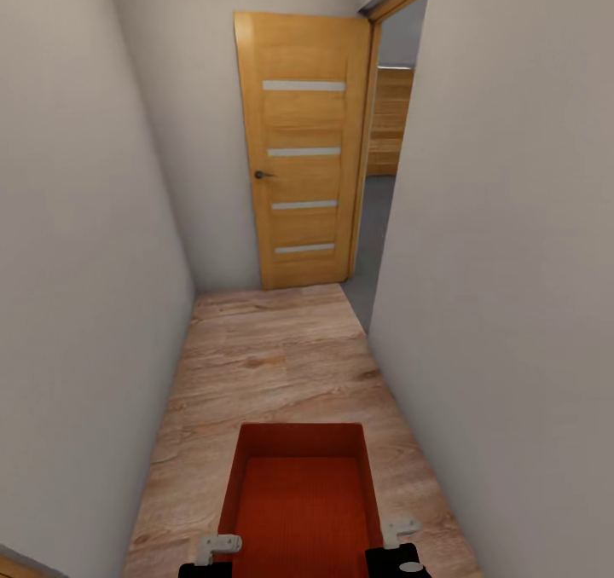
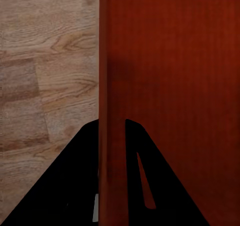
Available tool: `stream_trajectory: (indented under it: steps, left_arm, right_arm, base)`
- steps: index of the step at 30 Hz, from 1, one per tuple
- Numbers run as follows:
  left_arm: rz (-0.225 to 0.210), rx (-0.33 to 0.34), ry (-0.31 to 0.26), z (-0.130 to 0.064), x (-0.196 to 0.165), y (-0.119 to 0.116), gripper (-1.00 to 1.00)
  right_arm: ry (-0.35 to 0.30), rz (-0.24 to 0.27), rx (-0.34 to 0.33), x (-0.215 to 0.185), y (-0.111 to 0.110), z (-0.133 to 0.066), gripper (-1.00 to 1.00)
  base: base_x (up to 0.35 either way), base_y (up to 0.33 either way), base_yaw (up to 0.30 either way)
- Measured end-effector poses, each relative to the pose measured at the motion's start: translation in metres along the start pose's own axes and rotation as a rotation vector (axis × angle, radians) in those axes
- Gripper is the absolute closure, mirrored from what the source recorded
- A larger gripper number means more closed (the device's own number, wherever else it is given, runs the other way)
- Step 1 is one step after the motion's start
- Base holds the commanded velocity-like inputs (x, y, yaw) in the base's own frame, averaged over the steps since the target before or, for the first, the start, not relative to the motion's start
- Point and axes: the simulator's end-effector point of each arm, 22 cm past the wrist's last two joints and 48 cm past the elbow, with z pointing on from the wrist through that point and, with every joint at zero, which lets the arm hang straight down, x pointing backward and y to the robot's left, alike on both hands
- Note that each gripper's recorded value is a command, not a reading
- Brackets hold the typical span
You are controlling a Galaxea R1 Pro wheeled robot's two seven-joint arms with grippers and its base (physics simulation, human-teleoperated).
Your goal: Move the two storage containers from the living room to the garage. In the garage, place one container on the floor and stack the other container on top of it (either order is fine).
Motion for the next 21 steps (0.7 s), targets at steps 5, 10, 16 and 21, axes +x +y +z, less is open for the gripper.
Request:
stream_trajectory:
  steps: [5,10,16,21]
  left_arm:
    - [0.0,0.0,0.0,0.0,0.0,0.0,1.0]
    - [0.0,0.0,0.0,0.0,0.0,0.0,1.0]
    - [0.0,0.0,0.0,0.0,0.0001,0.0,1.0]
    - [0.0,0.0,0.0,0.0,0.0,0.0,1.0]
  right_arm:
    - [0.0,0.0,0.0,0.0,0.0,0.0,1.0]
    - [0.0,0.0,0.0,0.0,0.0,0.0,1.0]
    - [0.0,0.0,0.0,0.0,0.0,0.0,1.0]
    - [0.0,0.0,0.0,0.0,0.0,0.0,1.0]
  base:
    - [0.343,0.105,0.0]
    - [0.343,0.109,0.0]
    - [0.343,0.102,0.0]
    - [0.343,0.099,0.0]
